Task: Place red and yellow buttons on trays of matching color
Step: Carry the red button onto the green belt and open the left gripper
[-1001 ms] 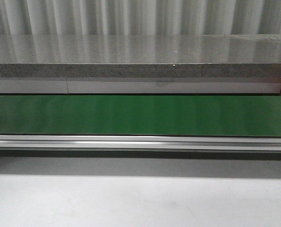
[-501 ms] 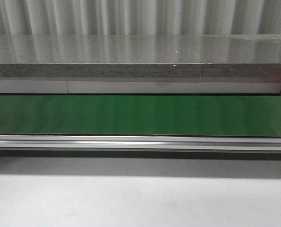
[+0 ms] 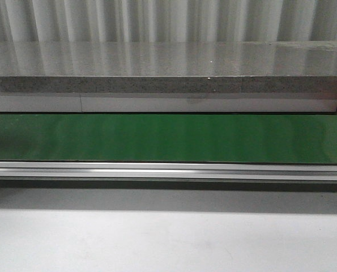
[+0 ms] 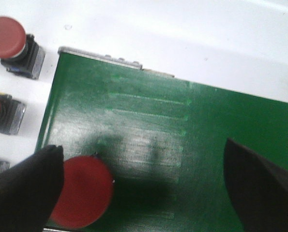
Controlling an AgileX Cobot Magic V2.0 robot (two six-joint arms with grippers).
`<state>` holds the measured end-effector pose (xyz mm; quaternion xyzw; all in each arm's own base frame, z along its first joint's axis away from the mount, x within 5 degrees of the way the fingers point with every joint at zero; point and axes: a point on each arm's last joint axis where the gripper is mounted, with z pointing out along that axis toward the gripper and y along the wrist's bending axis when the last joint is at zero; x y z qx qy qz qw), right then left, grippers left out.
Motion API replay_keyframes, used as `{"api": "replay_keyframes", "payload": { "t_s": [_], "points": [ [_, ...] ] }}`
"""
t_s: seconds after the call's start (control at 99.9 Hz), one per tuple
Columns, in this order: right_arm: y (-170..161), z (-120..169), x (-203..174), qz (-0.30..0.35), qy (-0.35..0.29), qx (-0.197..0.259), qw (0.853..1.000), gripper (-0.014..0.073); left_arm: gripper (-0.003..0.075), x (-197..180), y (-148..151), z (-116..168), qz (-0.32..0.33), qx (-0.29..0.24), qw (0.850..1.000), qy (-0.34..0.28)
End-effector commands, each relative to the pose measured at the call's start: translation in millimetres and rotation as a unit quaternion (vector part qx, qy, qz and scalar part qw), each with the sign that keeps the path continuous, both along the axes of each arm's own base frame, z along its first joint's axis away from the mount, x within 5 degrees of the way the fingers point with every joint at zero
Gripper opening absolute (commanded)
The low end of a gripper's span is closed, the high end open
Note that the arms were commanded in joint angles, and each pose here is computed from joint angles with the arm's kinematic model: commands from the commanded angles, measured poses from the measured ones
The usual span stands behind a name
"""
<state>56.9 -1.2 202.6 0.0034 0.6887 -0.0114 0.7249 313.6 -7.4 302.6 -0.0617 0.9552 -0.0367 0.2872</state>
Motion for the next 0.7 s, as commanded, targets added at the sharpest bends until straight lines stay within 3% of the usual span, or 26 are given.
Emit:
{"api": "replay_keyframes", "payload": {
  "t_s": [0.0, 0.381, 0.691],
  "points": [
    [0, 15, -4, -0.004, -0.060, -0.006, 0.998, -0.0059, 0.0639, -3, -1, 39, -0.005, 0.007, 0.997, -0.072],
    [0, 15, -4, -0.004, -0.060, -0.006, 0.998, -0.0059, 0.0639, -42, 11, 75, 0.020, 0.069, 0.992, -0.100],
    [0, 15, -4, -0.004, -0.060, -0.006, 0.998, -0.0059, 0.0639, -82, 19, 44, 0.086, 0.068, 0.991, -0.072]
  ]
}}
